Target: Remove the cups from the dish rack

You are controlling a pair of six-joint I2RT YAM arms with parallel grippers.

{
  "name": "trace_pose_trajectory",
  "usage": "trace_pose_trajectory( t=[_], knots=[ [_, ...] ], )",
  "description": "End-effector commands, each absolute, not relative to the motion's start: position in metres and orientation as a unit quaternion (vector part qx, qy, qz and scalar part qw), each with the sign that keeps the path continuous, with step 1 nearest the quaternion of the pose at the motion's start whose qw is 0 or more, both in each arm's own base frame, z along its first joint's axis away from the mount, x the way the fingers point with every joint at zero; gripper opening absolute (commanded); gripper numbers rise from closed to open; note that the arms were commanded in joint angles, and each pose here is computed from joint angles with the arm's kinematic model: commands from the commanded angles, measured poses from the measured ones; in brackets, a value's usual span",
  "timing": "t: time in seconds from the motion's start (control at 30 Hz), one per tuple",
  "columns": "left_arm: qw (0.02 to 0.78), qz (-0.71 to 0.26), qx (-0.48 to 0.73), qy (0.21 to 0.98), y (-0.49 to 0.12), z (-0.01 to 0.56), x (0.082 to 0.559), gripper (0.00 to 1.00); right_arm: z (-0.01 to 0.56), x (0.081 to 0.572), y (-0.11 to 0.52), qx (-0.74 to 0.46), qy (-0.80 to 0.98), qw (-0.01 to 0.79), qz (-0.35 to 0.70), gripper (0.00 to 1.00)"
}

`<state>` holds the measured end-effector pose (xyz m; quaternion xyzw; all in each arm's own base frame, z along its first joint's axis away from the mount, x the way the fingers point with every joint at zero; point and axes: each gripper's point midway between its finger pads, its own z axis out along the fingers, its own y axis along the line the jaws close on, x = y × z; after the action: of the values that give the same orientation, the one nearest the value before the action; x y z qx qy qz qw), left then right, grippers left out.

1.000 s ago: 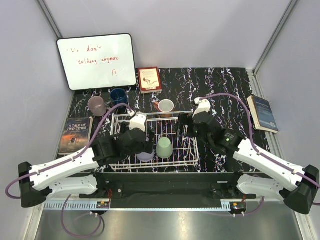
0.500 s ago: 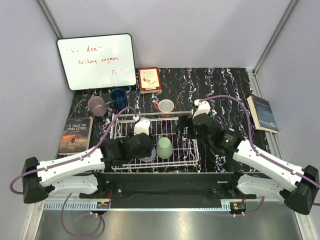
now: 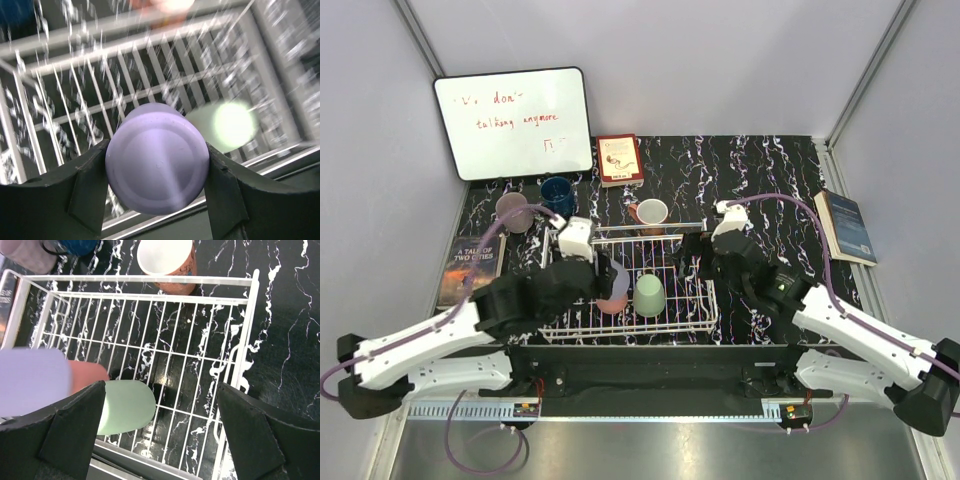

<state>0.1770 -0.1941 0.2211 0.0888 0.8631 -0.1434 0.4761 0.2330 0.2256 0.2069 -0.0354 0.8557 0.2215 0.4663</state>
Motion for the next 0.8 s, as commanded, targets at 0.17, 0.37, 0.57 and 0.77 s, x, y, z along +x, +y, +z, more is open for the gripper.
trace_pose_trajectory(
  t=[0.17,0.37,0.57,0.77],
  knots=[
    [0.589,-0.330,0.048,0.736,-0.215,0.356,0.189,0.00,0.255,0.228,0.260,-0.029,0.788,0.500,0.358,1.00],
    [0.579,-0.458,0.045,0.673,-0.239,0.384,0.196,0.00,0.289,0.212,0.273,-0.049,0.744,0.505,0.435,1.00],
    [0.574,-0.549,0.023,0.608,-0.241,0.410,0.217,0.00,0.337,0.194,0.262,-0.041,0.648,0.557,0.519,0.99],
    [0.555,-0.588,0.012,0.588,-0.245,0.411,0.234,0.00,0.347,0.181,0.263,-0.064,0.626,0.555,0.544,0.95]
  ],
)
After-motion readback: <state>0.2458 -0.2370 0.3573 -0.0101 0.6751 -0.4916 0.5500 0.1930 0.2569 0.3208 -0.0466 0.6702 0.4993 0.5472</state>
